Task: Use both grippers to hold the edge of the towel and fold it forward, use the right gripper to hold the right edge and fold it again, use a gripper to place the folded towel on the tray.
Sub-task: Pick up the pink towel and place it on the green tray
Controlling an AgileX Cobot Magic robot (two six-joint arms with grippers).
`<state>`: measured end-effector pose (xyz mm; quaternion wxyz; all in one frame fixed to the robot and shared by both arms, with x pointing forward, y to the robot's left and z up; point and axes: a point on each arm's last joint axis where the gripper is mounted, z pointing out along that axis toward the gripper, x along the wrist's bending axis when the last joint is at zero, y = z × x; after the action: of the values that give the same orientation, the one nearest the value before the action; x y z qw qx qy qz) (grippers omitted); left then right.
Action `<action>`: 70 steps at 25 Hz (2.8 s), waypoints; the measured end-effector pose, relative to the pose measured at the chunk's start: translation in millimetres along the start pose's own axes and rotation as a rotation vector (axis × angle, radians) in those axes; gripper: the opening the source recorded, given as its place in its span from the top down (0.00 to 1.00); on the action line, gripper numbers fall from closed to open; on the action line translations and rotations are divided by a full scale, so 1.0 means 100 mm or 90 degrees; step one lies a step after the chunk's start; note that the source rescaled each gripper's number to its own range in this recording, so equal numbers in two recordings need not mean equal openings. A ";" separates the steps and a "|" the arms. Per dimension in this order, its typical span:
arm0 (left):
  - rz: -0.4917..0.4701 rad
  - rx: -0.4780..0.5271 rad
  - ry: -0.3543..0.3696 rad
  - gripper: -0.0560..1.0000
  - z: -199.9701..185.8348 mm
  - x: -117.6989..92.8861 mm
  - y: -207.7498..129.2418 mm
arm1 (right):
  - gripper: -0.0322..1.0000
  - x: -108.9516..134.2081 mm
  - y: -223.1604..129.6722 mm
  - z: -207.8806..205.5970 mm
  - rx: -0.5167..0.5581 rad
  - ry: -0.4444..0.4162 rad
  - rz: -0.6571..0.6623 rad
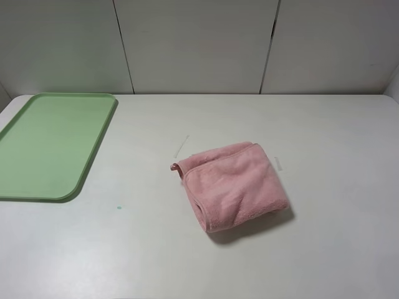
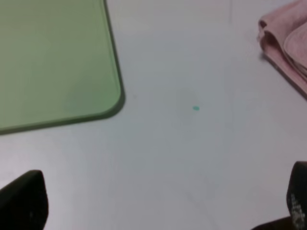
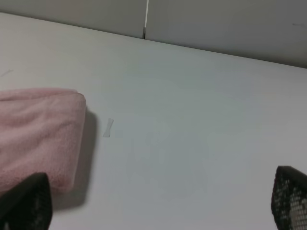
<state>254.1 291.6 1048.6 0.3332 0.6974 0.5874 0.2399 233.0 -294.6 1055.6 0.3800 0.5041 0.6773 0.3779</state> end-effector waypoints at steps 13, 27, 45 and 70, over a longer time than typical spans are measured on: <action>0.068 0.146 -0.048 0.00 0.62 -0.02 0.68 | 0.00 0.00 0.00 0.00 0.000 0.000 0.000; 0.168 0.206 -0.150 0.00 1.68 -0.62 1.17 | 0.00 0.00 0.00 0.00 0.000 0.000 0.000; 0.244 0.323 -0.200 0.00 2.85 -1.54 1.22 | 0.00 0.00 0.00 0.00 -0.001 0.000 0.000; 0.269 0.343 -0.192 0.01 3.64 -1.79 1.03 | 0.00 0.00 0.00 0.00 -0.001 0.002 0.001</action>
<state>551.5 41.0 894.7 0.1639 0.8935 0.4167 0.0346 233.0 -294.4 1055.6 0.3790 0.5039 0.6771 0.3795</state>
